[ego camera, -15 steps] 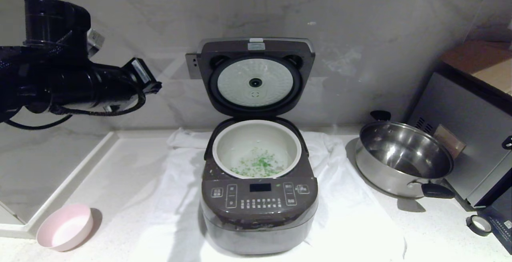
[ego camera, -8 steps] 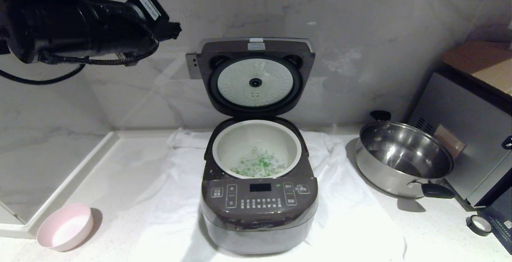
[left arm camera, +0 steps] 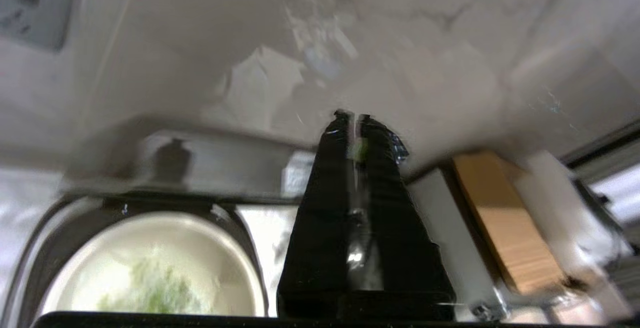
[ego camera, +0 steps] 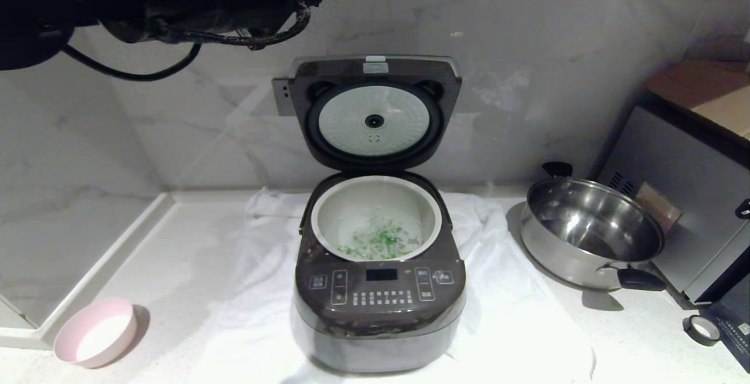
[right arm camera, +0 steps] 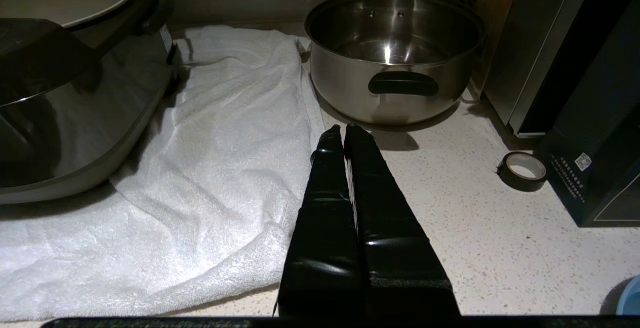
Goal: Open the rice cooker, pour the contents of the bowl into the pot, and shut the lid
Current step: Close the rice cooker
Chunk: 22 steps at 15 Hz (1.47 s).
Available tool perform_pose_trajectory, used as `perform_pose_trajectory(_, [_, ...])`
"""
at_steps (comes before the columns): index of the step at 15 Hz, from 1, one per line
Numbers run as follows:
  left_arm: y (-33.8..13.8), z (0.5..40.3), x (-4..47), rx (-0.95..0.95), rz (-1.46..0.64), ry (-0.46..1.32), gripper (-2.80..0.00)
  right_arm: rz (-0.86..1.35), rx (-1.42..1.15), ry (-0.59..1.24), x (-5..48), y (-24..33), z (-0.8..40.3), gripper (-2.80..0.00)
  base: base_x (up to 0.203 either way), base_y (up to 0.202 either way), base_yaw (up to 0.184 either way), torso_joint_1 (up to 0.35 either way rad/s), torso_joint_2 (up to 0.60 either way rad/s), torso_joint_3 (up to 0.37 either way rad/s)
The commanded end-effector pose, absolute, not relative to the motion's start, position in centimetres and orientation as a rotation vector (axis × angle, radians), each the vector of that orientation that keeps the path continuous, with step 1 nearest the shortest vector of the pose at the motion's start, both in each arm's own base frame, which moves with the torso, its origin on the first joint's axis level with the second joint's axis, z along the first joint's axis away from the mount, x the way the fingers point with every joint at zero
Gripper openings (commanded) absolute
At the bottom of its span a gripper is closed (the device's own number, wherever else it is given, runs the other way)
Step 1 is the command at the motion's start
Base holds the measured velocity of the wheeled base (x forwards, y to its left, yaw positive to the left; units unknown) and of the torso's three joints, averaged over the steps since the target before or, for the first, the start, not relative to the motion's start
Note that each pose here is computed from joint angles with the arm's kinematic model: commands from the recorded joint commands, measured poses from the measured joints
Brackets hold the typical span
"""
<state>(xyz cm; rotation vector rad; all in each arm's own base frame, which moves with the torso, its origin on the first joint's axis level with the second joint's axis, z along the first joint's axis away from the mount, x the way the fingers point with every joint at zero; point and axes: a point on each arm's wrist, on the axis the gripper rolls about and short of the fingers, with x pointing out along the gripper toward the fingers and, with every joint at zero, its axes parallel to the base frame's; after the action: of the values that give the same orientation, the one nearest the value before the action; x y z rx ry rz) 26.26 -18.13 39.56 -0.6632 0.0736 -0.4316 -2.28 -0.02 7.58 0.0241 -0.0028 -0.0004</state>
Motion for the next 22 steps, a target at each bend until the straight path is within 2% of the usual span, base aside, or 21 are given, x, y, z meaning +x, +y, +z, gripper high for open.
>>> perform_pose_trajectory(1, [-21.1,38.0,28.9,-0.638,-0.414,0.096,0.0,0.0,0.024,-0.002,-2.3,0.0,7.5,-2.8,0.0,0.0,0.0,0.0,0.0,0.0])
perform_pose_trajectory(6, [-21.3,35.0,33.2,-0.596,-0.239,0.059,0.0,0.0,0.024,-0.002,-2.3,0.0,7.5,-2.8,0.0,0.0,0.0,0.0,0.0,0.0])
perform_pose_trajectory(11, [-20.0,34.9,34.0,-0.597,-0.149,0.03,0.0,0.0,0.024,-0.002,-2.3,0.0,7.5,-2.8,0.0,0.0,0.0,0.0,0.0,0.0])
perform_pose_trajectory(22, [-19.8,35.6,29.2,-0.531,-0.246,0.084,0.0,0.0,0.025,-0.002,-2.3,0.0,7.5,-2.8,0.0,0.0,0.0,0.0,0.0,0.0])
